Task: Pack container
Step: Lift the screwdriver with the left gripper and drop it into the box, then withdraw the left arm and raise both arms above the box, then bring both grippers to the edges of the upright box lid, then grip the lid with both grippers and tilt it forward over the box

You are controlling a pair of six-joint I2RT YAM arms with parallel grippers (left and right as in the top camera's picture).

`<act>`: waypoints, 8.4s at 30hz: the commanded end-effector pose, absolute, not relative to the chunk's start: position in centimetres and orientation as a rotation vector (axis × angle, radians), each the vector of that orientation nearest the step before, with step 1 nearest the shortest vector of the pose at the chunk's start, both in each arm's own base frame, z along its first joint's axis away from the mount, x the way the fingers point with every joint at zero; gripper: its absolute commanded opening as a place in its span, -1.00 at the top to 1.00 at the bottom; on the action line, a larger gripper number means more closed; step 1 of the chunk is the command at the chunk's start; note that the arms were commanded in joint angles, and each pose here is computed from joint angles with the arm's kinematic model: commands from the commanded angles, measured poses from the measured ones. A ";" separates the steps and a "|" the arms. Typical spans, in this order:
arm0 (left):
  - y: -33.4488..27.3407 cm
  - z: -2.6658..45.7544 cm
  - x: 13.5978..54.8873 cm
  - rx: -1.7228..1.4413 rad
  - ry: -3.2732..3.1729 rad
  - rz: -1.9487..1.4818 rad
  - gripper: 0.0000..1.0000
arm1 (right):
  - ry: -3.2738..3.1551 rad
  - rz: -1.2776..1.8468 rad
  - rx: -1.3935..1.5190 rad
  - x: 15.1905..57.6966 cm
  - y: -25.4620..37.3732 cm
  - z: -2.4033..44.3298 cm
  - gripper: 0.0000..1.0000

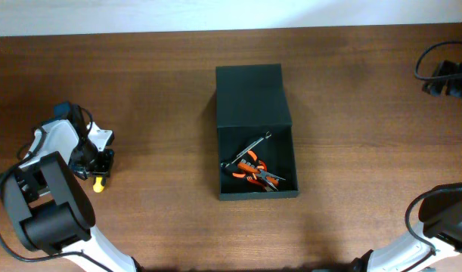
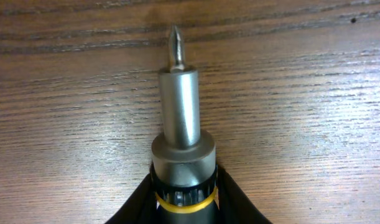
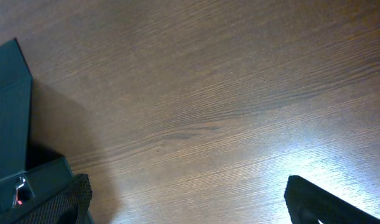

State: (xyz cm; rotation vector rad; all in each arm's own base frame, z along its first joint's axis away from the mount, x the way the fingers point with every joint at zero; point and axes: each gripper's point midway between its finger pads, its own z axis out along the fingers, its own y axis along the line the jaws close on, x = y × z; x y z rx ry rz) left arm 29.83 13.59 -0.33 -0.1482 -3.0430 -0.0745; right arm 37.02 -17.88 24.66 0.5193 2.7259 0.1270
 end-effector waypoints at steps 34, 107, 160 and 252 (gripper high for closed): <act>7.0 10.4 37.2 -0.297 -3.176 0.200 0.97 | 2.725 0.148 0.530 37.1 -17.7 24.5 -0.98; -13.4 27.6 41.0 -1.193 -3.412 0.292 0.17 | 2.641 0.834 -0.138 38.3 -1.0 27.2 0.70; -18.3 1.9 43.5 -0.459 -2.702 1.327 0.96 | 3.207 1.299 -0.158 40.1 9.9 2.3 0.92; -22.0 17.7 47.7 -0.890 -2.924 1.432 0.96 | 2.751 1.119 -0.468 45.8 9.8 16.9 0.72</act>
